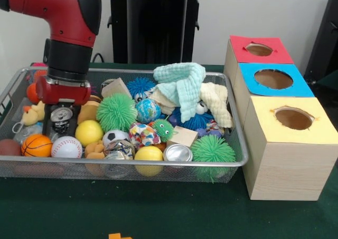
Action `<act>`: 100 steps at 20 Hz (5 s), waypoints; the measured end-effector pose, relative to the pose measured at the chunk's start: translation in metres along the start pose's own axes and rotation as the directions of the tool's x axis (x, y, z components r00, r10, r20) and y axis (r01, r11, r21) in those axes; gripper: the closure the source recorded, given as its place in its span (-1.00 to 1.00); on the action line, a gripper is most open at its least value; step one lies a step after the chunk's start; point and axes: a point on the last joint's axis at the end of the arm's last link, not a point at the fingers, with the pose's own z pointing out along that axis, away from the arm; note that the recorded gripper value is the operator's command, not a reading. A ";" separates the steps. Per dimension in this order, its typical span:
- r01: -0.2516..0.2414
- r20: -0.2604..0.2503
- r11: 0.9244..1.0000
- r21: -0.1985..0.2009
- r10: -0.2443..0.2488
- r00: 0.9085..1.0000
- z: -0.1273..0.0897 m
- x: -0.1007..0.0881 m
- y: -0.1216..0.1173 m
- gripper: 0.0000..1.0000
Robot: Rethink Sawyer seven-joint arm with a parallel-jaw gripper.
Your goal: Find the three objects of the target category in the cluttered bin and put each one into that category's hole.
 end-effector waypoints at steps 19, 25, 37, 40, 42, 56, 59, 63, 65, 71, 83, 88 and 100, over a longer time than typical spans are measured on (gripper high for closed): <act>0.272 -0.145 0.962 -0.014 -0.271 0.951 -0.029 -0.022 0.065 -1.00; 0.219 -0.231 0.975 0.031 -0.206 0.951 -0.039 -0.024 0.073 -1.00; 0.144 -0.281 0.977 0.156 -0.096 0.955 -0.001 0.028 0.018 -1.00; 0.129 -0.291 0.972 0.195 -0.068 0.954 0.005 0.034 0.005 -1.00; 0.116 -0.302 0.969 0.219 -0.046 0.952 0.011 0.038 -0.001 -1.00; 0.096 -0.405 0.947 0.307 0.039 0.913 0.023 0.054 0.007 -1.00; 0.095 -0.415 0.947 0.307 0.044 0.909 0.027 0.060 0.009 -1.00; 0.093 -0.419 0.946 0.310 0.048 0.907 0.026 0.062 0.008 -1.00; 0.092 -0.419 0.946 0.310 0.049 0.907 0.026 0.063 0.007 -1.00; 0.091 -0.418 0.946 0.311 0.051 0.907 0.026 0.063 0.007 -1.00; -0.044 -0.344 0.959 0.281 0.143 0.928 0.020 0.066 -0.003 -1.00; -0.191 -0.265 0.953 0.233 0.251 0.931 0.014 0.071 -0.014 -1.00; -0.556 -0.234 0.829 0.054 0.552 0.800 0.003 0.077 -0.051 -1.00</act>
